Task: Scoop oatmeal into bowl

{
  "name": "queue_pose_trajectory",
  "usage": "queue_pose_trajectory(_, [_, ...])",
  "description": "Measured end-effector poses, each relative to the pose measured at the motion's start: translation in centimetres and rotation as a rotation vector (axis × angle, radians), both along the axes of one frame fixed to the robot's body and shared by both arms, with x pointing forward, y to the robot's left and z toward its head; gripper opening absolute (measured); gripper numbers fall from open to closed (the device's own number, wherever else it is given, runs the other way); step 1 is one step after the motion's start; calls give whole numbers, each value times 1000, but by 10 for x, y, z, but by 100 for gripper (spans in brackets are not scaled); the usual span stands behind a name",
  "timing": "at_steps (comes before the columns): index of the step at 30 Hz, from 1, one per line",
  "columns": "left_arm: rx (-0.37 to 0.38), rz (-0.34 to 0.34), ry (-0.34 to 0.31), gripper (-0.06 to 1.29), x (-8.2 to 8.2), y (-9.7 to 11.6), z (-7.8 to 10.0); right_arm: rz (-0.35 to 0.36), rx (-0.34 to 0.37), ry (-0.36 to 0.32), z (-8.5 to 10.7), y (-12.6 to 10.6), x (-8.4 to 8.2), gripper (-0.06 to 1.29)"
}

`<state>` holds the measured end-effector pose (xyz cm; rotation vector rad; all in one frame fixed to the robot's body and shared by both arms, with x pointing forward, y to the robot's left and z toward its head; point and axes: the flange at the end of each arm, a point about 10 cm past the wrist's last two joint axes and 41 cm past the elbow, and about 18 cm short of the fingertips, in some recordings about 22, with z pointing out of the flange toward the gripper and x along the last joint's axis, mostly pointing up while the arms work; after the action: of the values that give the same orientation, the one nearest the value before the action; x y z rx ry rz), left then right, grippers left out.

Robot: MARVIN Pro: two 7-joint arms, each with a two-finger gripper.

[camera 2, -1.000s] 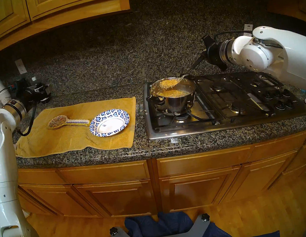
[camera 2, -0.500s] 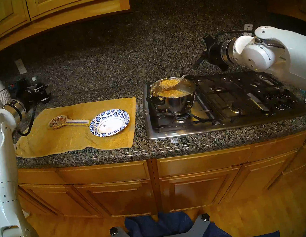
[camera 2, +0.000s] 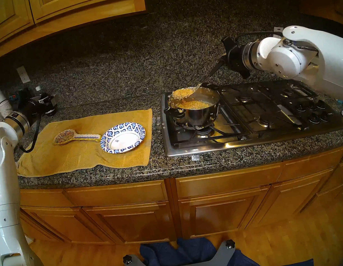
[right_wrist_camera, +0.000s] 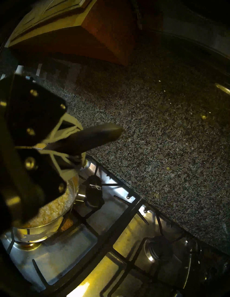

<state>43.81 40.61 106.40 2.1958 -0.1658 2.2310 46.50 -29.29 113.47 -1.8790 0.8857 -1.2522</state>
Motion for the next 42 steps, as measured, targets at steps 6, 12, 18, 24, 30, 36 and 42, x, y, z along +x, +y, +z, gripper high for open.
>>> queue_pose_trajectory(6, [0, 0, 0, 122, 0, 0, 0, 36, 19, 0, 5, 21, 4, -3])
queue_pose_trajectory(12, [0, 0, 1, 122, 0, 0, 0, 92, 41, -13, 15, 53, 10, -3])
queue_pose_trajectory(18, [0, 0, 1, 122, 0, 0, 0, 159, 60, -25, 24, 86, 11, -3])
queue_pose_trajectory(24, [0, 1, 2, 122, 0, 0, 0, 228, 61, -31, 25, 121, 10, -3])
queue_pose_trajectory(30, [0, 1, 2, 122, 0, 0, 0, 281, 60, -19, 15, 152, 12, -3])
queue_pose_trajectory(36, [0, 1, 2, 122, 0, 0, 0, 312, 58, 11, -5, 180, 16, -3])
queue_pose_trajectory(42, [0, 1, 1, 122, 0, 0, 0, 310, 47, 27, -18, 199, 26, -3])
